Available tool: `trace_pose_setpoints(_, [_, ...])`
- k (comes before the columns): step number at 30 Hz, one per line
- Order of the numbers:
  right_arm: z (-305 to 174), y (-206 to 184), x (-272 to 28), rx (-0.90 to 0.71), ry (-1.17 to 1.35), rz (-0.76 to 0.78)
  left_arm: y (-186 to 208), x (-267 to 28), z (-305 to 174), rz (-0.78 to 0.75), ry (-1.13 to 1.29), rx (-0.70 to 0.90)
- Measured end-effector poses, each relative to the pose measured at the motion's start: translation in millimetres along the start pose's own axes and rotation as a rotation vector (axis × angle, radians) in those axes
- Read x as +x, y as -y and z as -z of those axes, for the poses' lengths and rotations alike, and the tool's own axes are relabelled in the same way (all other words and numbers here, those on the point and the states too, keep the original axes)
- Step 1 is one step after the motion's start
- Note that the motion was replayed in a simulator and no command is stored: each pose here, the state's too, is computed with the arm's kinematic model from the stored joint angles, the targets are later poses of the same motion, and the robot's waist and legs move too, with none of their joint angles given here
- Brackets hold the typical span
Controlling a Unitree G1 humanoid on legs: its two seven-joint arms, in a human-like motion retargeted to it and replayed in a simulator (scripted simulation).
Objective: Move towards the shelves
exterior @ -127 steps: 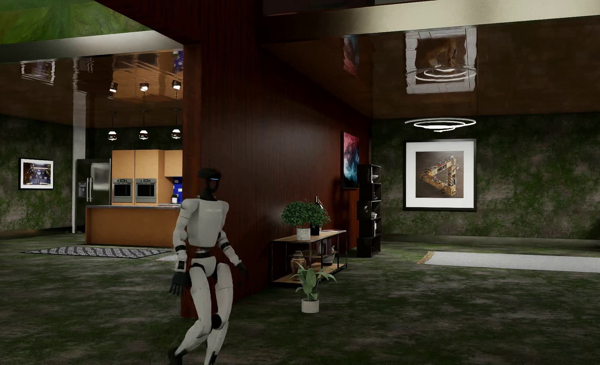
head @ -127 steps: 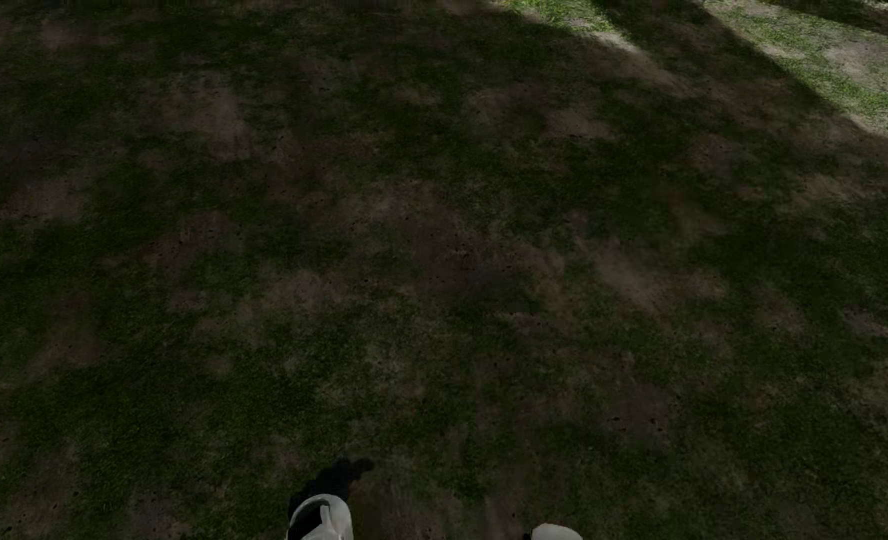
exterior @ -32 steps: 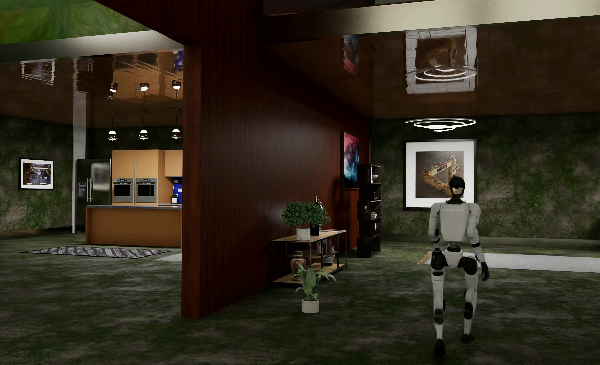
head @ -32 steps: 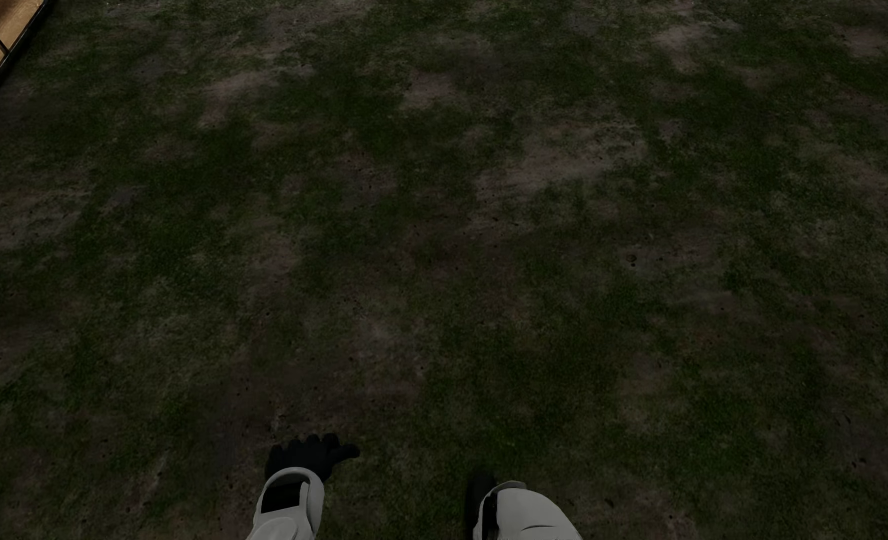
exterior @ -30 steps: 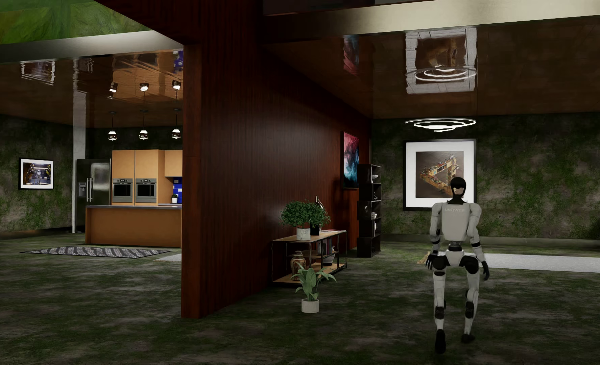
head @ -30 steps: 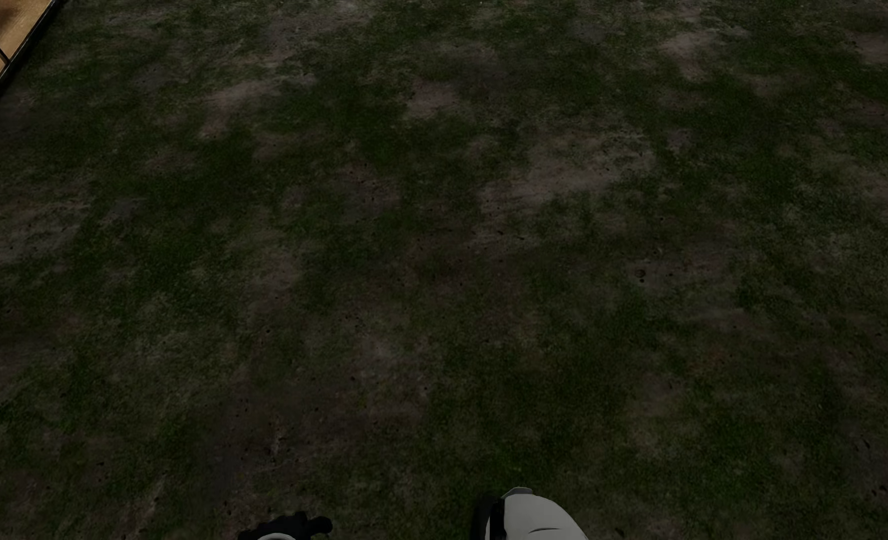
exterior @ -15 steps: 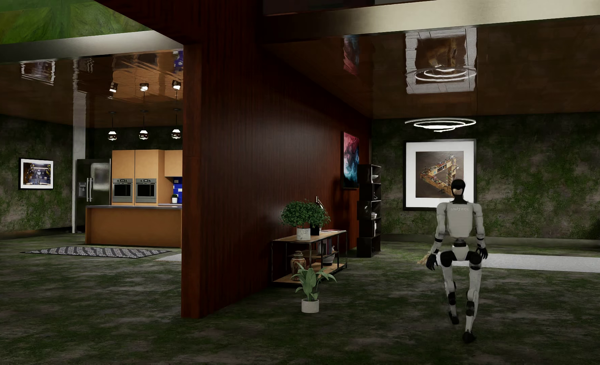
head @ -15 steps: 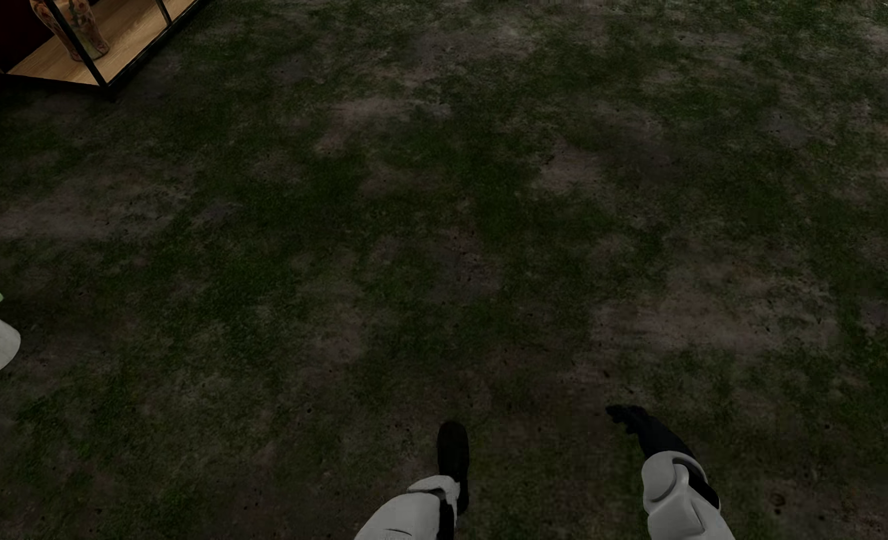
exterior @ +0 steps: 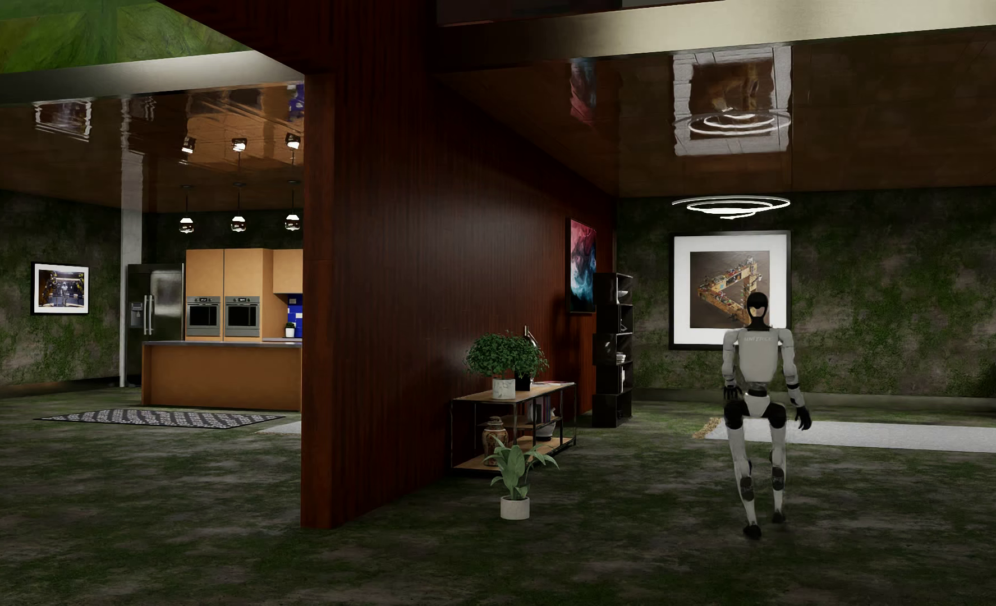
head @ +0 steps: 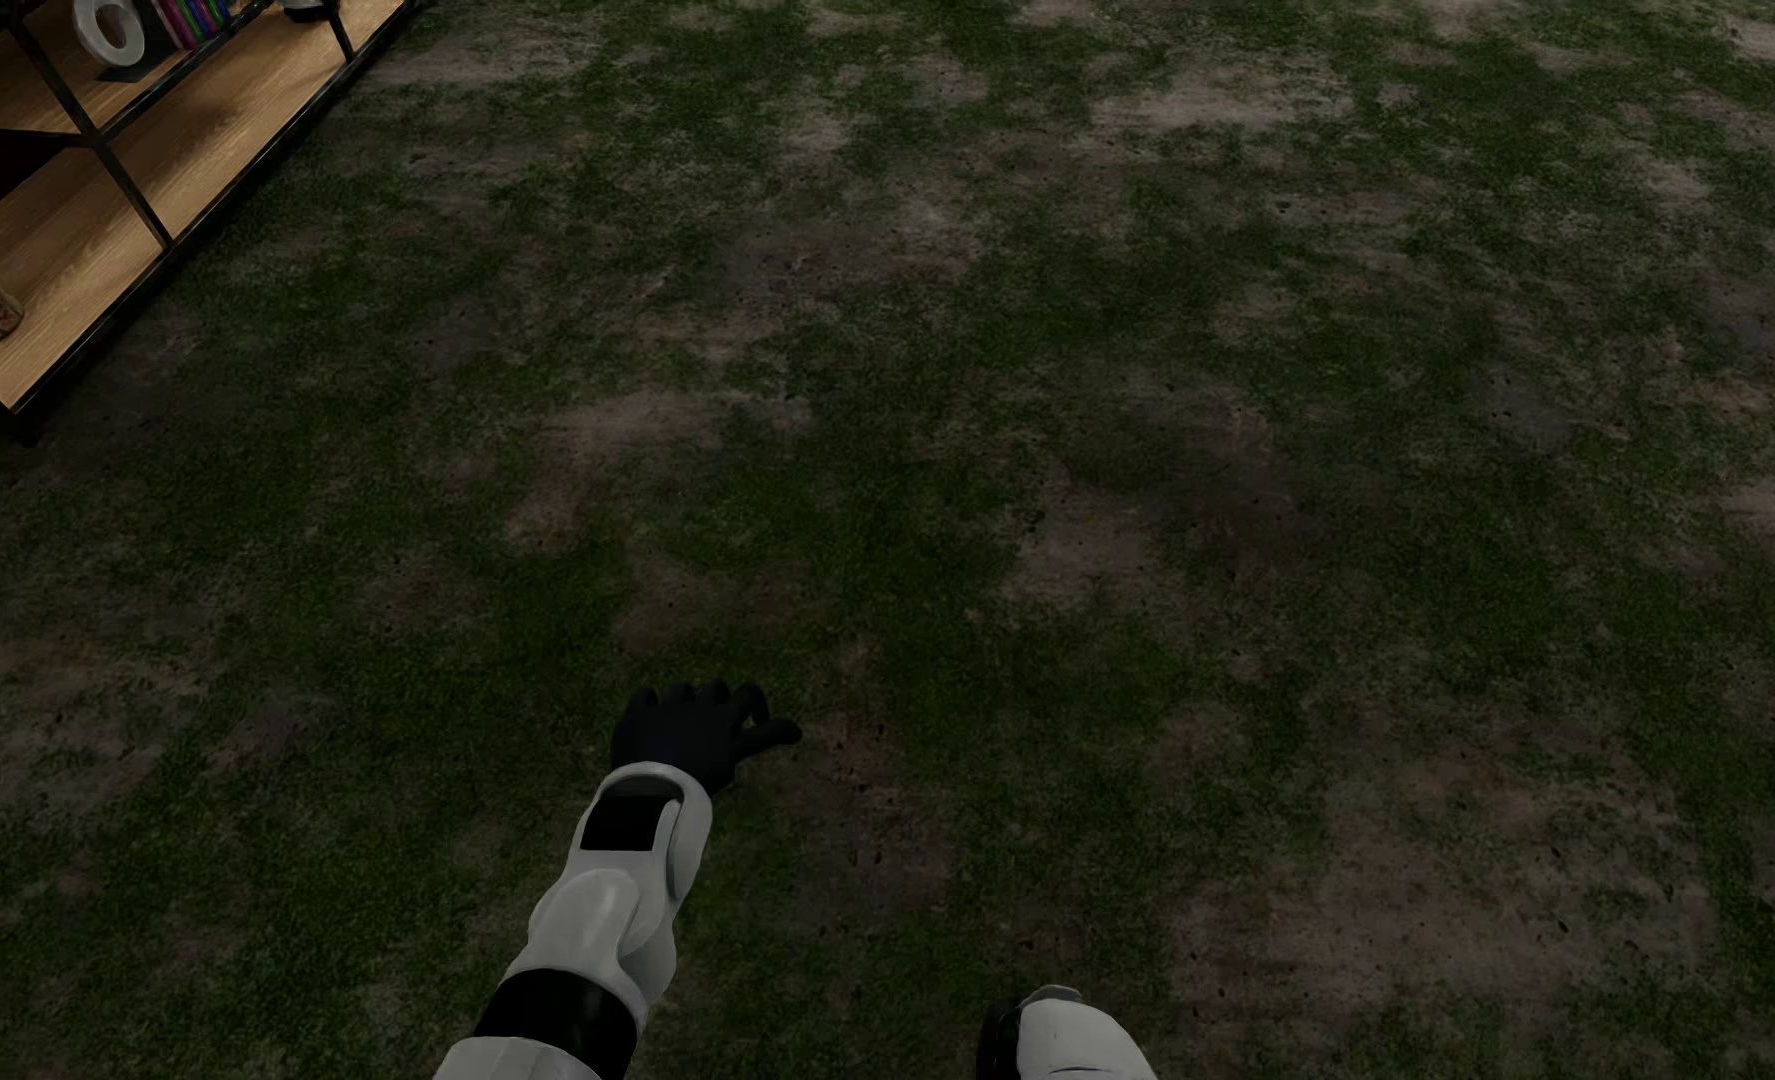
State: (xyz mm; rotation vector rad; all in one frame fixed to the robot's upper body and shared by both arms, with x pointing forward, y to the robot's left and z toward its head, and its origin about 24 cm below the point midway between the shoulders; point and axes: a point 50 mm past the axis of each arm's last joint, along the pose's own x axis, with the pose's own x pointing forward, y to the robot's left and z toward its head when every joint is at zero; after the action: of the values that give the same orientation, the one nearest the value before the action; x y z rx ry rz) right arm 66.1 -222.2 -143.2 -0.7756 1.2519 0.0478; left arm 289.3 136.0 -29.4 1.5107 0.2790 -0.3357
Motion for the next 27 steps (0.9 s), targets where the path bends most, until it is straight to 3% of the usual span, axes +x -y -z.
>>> trace_pose_setpoints(2, [21,-18,-1,-0.097,-0.096,-0.112,-29,4,7,-0.079,0.011,0.047])
trace_pose_setpoints(4, [32,-29,-3,-0.184,-0.127,-0.18,-34,0,27,-0.08,-0.042,0.061])
trace_pose_setpoints(6, [39,-33,-8,-0.11,-0.147,-0.151,-17,-4,43,-0.034,-0.12,0.044])
trace_pose_setpoints(9, [54,-54,-27,0.153,-0.219,-0.107,56,-23,53,0.213,-0.307,-0.114])
trace_pose_setpoints(10, [56,-62,-30,0.17,-0.235,-0.147,88,-40,60,0.345,-0.405,-0.158])
trace_pose_setpoints(13, [41,-67,-24,0.056,-0.235,-0.182,160,-98,61,0.713,-0.458,-0.018])
trace_pose_setpoints(14, [29,-60,-19,0.044,-0.204,-0.122,174,-115,60,0.757,-0.436,0.04])
trace_pose_setpoints(15, [15,-50,-14,0.063,-0.16,-0.034,186,-135,61,0.77,-0.463,0.001])
trace_pose_setpoints(18, [-38,-16,2,0.003,0.053,0.062,215,-197,62,0.83,-0.657,-0.334])
trace_pose_setpoints(20, [-82,14,6,-0.088,0.228,0.078,228,-228,62,0.907,-0.724,-0.446])
trace_pose_setpoints(21, [-103,31,6,-0.139,0.305,0.118,232,-236,62,0.944,-0.725,-0.448])
trace_pose_setpoints(24, [-145,73,0,-0.217,0.423,0.277,235,-238,62,1.056,-0.594,-0.241])
trace_pose_setpoints(26, [-149,88,-2,-0.156,0.433,0.327,227,-227,67,1.01,-0.569,-0.215])
trace_pose_setpoints(27, [-148,89,-3,-0.135,0.436,0.33,222,-221,69,0.946,-0.617,-0.278])
